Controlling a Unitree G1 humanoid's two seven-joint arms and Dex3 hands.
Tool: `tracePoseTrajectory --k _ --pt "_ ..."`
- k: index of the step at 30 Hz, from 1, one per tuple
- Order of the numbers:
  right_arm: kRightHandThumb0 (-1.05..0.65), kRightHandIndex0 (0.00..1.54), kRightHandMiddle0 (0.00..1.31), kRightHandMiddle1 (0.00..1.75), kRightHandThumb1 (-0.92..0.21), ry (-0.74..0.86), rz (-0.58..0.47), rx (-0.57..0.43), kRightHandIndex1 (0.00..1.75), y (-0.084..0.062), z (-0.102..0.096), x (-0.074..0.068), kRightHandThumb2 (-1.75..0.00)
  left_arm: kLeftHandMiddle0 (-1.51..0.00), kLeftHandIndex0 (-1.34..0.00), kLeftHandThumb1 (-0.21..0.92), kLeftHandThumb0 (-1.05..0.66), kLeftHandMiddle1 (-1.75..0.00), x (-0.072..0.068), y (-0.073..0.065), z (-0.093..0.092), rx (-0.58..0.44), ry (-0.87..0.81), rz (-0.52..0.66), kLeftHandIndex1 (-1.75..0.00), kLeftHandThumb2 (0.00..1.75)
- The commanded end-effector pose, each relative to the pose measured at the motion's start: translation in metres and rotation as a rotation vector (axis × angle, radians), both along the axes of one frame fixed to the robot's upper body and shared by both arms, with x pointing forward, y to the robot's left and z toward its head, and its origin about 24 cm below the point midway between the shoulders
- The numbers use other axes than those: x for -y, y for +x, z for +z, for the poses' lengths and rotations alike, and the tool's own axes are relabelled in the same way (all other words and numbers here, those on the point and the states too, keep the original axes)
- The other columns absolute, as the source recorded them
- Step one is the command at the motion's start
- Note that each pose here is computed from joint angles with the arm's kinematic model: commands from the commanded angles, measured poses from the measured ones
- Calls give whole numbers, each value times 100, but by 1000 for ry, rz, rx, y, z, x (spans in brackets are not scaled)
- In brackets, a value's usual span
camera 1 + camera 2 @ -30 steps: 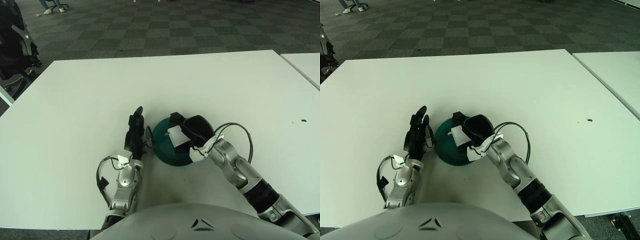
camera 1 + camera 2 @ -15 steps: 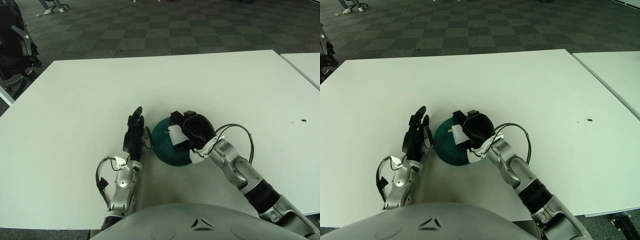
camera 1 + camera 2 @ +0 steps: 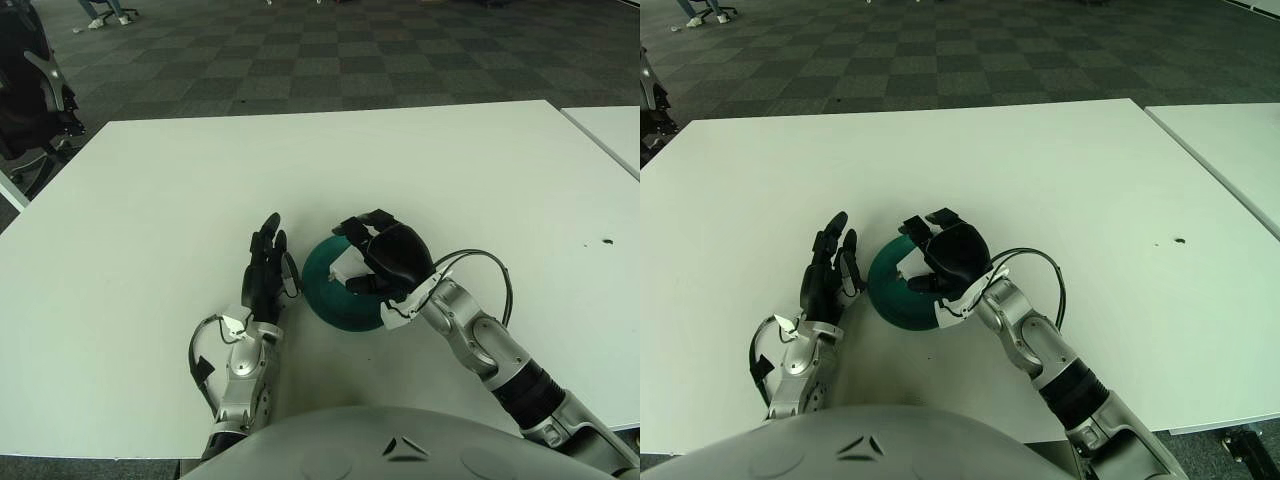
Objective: Put the charger into the plate.
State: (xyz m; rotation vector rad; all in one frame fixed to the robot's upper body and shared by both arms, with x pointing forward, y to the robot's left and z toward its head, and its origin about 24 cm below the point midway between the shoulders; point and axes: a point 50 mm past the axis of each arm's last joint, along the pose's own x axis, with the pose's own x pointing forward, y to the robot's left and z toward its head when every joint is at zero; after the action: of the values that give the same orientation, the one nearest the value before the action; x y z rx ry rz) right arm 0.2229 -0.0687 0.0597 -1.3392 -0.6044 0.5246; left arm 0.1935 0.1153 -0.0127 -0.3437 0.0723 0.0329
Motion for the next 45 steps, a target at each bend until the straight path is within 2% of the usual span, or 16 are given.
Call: tracePoseTrajectory --k 1,6,13,19,23,26,29,33,39,42,45 --pt "-99 15 0 35 -92 -12 7 37 1 0 -1 3 -100 -18 0 92 -85 -1 17 -1 -9 -76 -116 56 -52 98" --pt "-99 8 0 16 -92 8 21 64 1 0 -2 3 -105 -21 0 92 -81 -2 15 -4 -6 -74 -111 70 -57 98" --pt "-100 4 0 4 -92 66 23 58 0 -1 3 4 -106 -22 0 92 -80 -2 14 -4 -1 -48 -37 76 -59 98" --pt "-99 1 0 0 -92 226 -4 -13 0 0 6 4 -104 -22 0 92 -85 -1 11 -7 10 -14 67 78 -57 97" --pt "-99 0 0 0 -92 360 -36 -81 0 4 7 7 -104 -22 0 92 -87 -1 7 -14 6 -38 68 54 -55 97" --pt "-98 0 0 0 -92 480 -106 -161 0 15 -1 20 -105 -21 0 92 -88 0 3 -14 -12 -98 48 39 -53 96" --pt "-97 0 0 0 -92 606 -167 -219 0 23 -7 32 -107 -21 0 92 -87 0 3 -13 -15 -107 47 46 -53 96" --pt "-98 0 0 0 -92 708 -200 -264 0 25 -6 41 -110 -22 0 92 -86 -1 3 -13 -14 -97 43 57 -53 97" --pt "-103 0 0 0 -92 836 -260 -345 0 24 -12 65 -115 -22 0 92 -85 -1 1 -15 -16 -93 47 59 -53 99" --pt "-104 0 0 0 -92 1023 -299 -436 0 24 -14 69 -117 -23 0 92 -86 -1 -1 -15 -18 -101 56 59 -54 100" --pt "-103 0 1 1 -92 1133 -330 -480 0 19 -17 76 -118 -23 0 92 -86 -1 -2 -16 -20 -103 72 53 -56 100"
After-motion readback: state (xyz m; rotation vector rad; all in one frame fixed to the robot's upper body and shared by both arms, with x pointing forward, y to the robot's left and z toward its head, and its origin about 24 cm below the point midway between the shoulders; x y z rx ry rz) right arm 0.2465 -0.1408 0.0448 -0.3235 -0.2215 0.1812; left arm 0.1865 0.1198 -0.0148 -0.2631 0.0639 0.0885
